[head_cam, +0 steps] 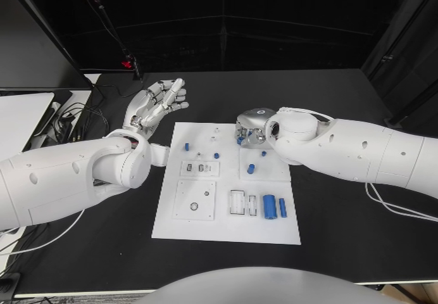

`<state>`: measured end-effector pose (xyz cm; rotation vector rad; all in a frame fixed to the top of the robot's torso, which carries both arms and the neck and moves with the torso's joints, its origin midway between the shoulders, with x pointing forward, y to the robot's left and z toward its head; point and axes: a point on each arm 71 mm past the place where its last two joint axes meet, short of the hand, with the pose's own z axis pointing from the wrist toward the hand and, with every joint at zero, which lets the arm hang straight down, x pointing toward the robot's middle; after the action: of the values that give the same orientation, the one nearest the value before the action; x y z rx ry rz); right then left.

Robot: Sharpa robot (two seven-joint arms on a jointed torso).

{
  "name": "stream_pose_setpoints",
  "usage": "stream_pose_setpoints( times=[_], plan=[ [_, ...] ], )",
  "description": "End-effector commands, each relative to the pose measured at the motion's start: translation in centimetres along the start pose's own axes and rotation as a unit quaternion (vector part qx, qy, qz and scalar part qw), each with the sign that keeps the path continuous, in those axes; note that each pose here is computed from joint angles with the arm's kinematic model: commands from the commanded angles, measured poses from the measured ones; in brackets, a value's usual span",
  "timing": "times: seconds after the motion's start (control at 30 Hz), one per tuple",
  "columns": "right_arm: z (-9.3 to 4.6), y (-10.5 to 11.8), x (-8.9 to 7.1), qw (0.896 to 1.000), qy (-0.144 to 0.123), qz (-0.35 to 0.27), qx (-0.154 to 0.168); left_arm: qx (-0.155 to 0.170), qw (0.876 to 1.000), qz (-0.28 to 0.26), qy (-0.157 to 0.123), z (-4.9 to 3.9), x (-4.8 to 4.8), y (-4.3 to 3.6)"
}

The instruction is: Assemble the parts on the task board

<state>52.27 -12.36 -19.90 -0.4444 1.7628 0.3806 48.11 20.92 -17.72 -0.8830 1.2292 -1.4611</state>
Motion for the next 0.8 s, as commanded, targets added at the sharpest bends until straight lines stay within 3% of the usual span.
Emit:
stream_pose_setpoints(
  times=[0.03, 0.23, 0.4, 0.57, 0.8],
  plan=[
    [-0.4, 0.5, -1.2, 0.996, -0.074, 0.020, -0.034, 0.107, 0.994, 0.001, 0.005, -0.12, -0.05, -1.59],
    [-1.3, 0.5, -2.6, 0.989, -0.132, 0.036, -0.054, 0.106, 0.994, 0.001, 0.004, -0.14, -0.14, -1.57],
    [-1.9, 0.3, -4.0, 0.984, -0.160, 0.046, -0.057, 0.106, 0.994, 0.001, 0.004, -0.15, -0.15, -1.58],
    [-1.9, 0.2, -4.8, 0.982, -0.172, 0.048, -0.056, 0.106, 0.994, 0.001, 0.005, -0.10, -0.07, -1.57],
    [-0.7, 0.4, -5.3, 0.983, -0.168, 0.043, -0.054, 0.106, 0.994, -0.001, 0.006, -0.15, -0.01, -1.59]
  ],
)
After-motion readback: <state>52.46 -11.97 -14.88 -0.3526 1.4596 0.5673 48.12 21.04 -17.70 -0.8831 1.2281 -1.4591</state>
